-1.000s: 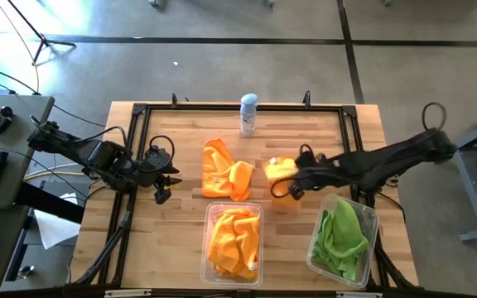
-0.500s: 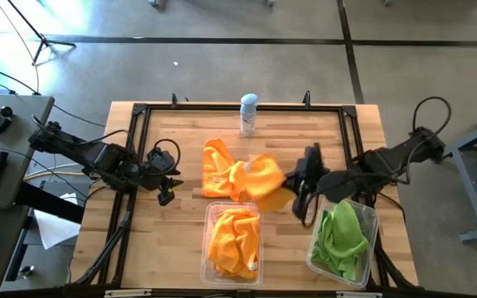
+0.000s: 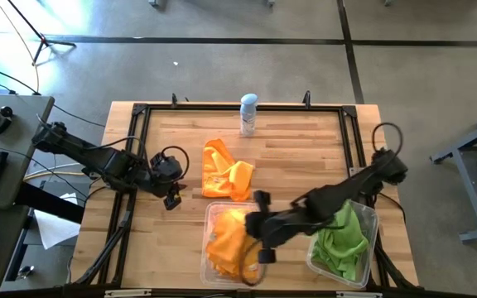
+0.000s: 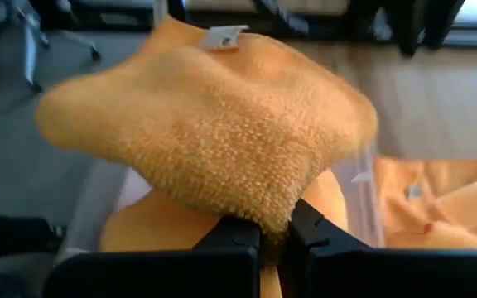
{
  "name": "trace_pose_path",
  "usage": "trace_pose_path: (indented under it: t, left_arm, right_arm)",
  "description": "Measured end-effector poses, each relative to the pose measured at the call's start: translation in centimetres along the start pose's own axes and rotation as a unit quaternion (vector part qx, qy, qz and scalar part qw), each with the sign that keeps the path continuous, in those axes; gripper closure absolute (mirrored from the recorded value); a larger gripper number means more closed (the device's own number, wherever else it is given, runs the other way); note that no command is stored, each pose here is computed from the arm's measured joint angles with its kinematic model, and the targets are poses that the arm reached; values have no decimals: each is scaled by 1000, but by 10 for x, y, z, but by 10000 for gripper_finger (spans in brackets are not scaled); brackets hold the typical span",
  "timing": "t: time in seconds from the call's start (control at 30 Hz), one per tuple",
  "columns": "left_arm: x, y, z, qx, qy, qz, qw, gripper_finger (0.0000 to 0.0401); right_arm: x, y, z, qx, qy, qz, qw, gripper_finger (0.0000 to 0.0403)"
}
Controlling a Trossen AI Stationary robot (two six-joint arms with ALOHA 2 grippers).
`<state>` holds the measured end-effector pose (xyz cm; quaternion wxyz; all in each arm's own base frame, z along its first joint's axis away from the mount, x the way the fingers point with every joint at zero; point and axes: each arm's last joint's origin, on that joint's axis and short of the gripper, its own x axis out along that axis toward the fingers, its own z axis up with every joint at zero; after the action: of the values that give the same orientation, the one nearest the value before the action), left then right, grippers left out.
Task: Sort microfiber towel by color & place in baskets
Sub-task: Put the yellow towel into the left transparent bin
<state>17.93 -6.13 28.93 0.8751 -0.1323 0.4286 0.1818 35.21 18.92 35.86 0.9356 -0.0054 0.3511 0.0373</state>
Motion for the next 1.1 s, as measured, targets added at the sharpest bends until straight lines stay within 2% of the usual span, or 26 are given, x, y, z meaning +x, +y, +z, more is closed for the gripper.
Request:
trace_pose_path:
  t: [0.2, 0.37, 0.6, 0.83, 1.1]
  left_arm:
    - [-2, -8, -1, -8, -11, -24, 1000, 256]
    - [-5, -12, -4, -11, -14, -36, 999, 256]
    - [-6, -15, -7, -4, -14, -39, 999, 256]
    - [-6, -15, -7, 6, -17, -37, 999, 256]
    - [-6, -15, -7, -2, -17, -36, 999, 256]
  right_arm:
    - [69, -3, -21, 2, 89, 27, 996, 402]
    - [118, -8, -45, 18, 167, 36, 985, 402]
    - [165, -16, -72, 42, 237, 51, 969, 402]
    - [171, -14, -77, 52, 242, 44, 968, 371]
    - [161, -3, -65, 32, 232, 47, 971, 281]
